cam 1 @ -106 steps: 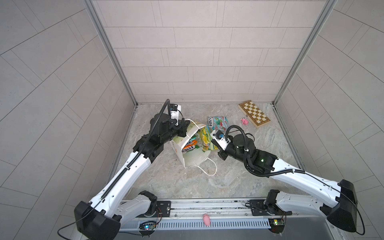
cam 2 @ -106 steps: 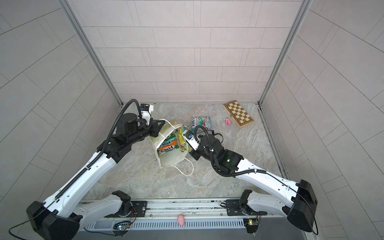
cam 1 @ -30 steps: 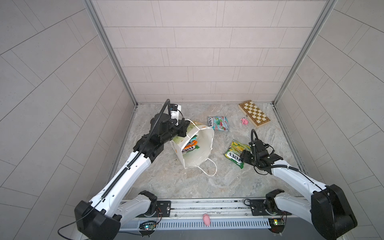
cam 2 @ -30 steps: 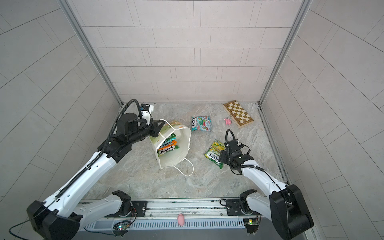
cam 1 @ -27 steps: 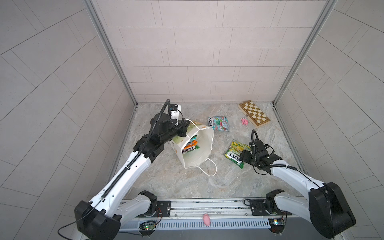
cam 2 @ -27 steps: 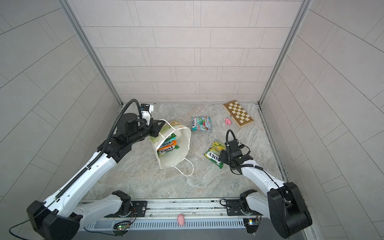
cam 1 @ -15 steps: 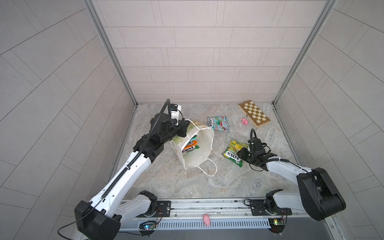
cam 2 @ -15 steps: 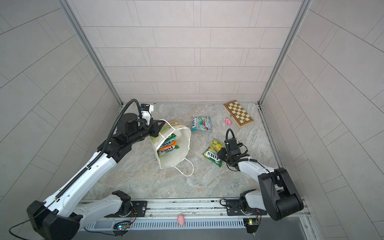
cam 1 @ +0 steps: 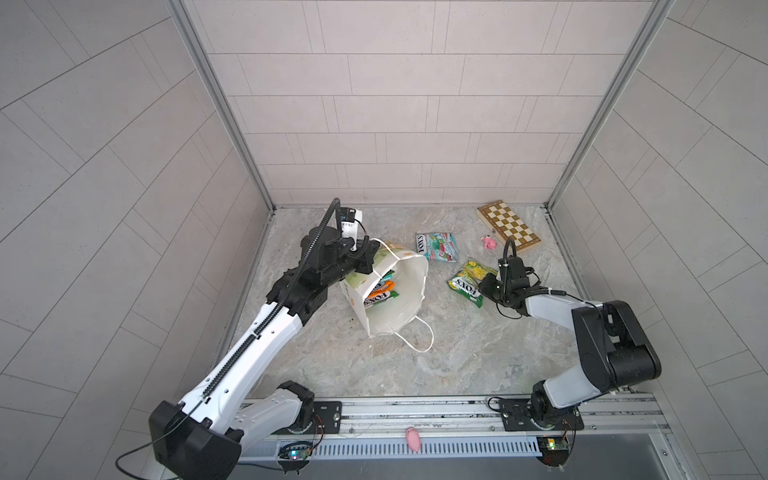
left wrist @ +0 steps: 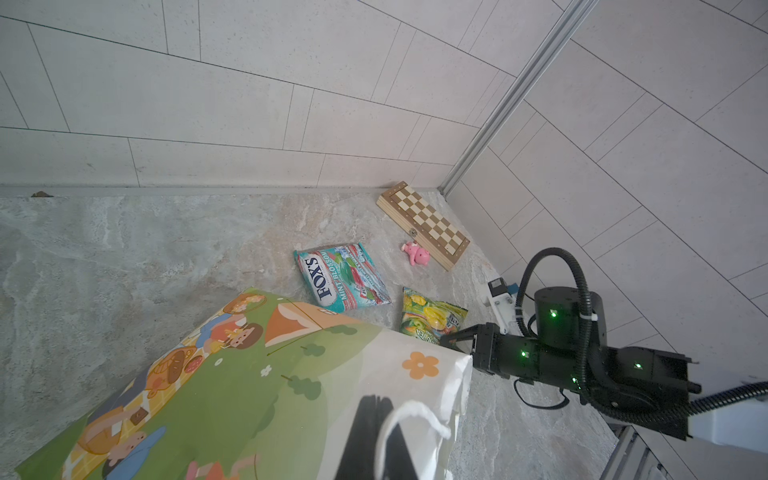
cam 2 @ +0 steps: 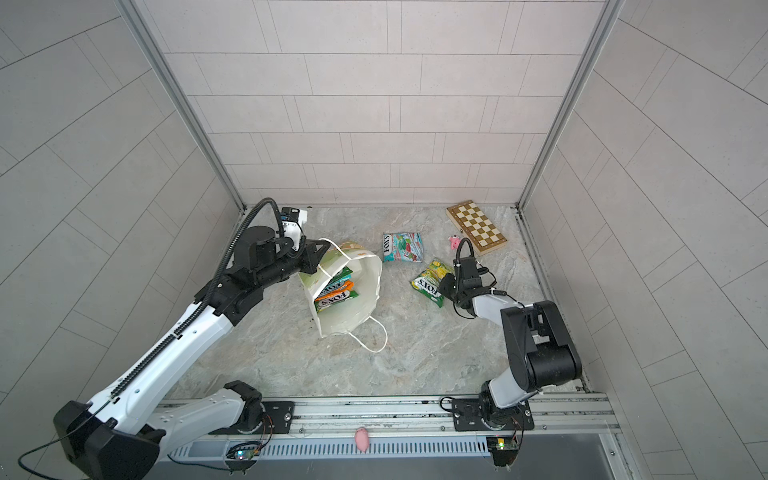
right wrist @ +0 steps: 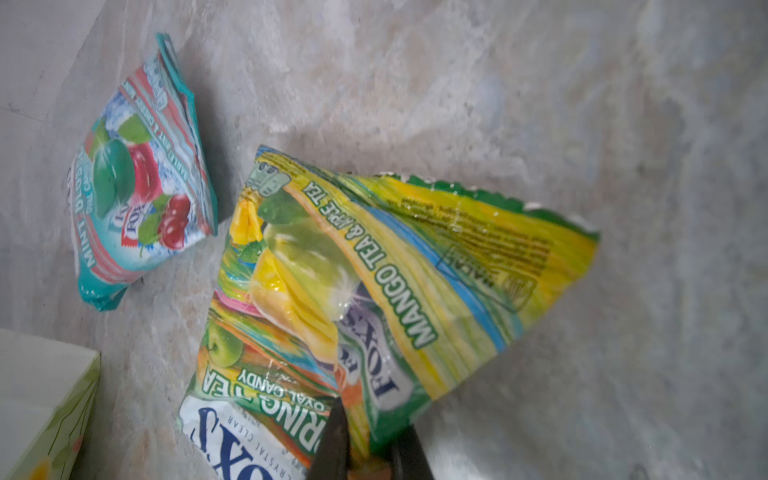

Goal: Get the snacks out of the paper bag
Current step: 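Lower the yellow packet to the floor and open the right gripper, then move the open right gripper back into the bag opening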

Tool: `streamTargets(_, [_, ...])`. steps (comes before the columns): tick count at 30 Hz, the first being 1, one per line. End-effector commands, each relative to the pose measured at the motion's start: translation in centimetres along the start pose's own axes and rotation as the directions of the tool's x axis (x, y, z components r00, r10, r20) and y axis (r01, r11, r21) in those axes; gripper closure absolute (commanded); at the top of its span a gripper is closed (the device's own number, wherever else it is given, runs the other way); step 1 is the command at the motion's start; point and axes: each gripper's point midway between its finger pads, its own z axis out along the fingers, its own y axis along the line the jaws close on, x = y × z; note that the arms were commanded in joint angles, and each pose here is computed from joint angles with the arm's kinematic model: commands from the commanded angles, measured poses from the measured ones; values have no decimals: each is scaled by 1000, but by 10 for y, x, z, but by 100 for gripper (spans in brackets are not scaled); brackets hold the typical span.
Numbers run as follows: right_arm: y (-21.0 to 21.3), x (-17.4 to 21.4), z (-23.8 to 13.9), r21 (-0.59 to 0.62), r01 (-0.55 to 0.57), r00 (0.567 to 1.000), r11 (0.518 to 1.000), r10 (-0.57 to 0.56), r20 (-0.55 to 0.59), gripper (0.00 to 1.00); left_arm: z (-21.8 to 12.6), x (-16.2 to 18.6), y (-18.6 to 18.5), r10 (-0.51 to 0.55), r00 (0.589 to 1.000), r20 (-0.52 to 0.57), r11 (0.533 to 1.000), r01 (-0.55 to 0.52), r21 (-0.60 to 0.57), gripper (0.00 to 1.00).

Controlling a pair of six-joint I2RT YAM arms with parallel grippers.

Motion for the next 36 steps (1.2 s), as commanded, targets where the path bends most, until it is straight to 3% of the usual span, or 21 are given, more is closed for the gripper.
streamTargets(1, [-18, 4, 14, 87, 22, 998, 996, -17, -57, 87, -3, -6, 1, 20, 999, 27, 1000, -19, -8, 100])
streamTargets(4, [-14, -5, 22, 85, 37, 997, 996, -31, -65, 82, -3, -6, 1, 21, 999, 27, 1000, -21, -10, 100])
streamTargets(12, [0, -28, -4, 86, 84, 997, 993, -83, -6, 49, -4, -7, 1, 23, 999, 28, 1000, -22, -9, 100])
streamTargets(16, [15, -33, -36, 29, 140, 989, 990, -141, 31, 44, -4, -7, 0, 21, 999, 29, 1000, -21, -4, 100])
streamTargets(20, [52, -32, -74, -147, 229, 972, 962, -220, 79, 43, -4, -7, -1, 16, 1000, 27, 1000, -16, 3, 100])
streamTargets(25, [110, -7, -120, -400, 341, 938, 851, -333, 92, 43, -5, -8, -3, 14, 999, 30, 1000, -15, 12, 100])
streamTargets(29, [149, 29, -145, -492, 466, 873, 736, -472, 122, 42, -6, -9, -5, 13, 999, 33, 1000, -14, 17, 100])
streamTargets(36, [206, 97, -173, -596, 587, 749, 548, -646, 145, 43, -6, -9, -5, 10, 999, 34, 1000, -11, 21, 100])
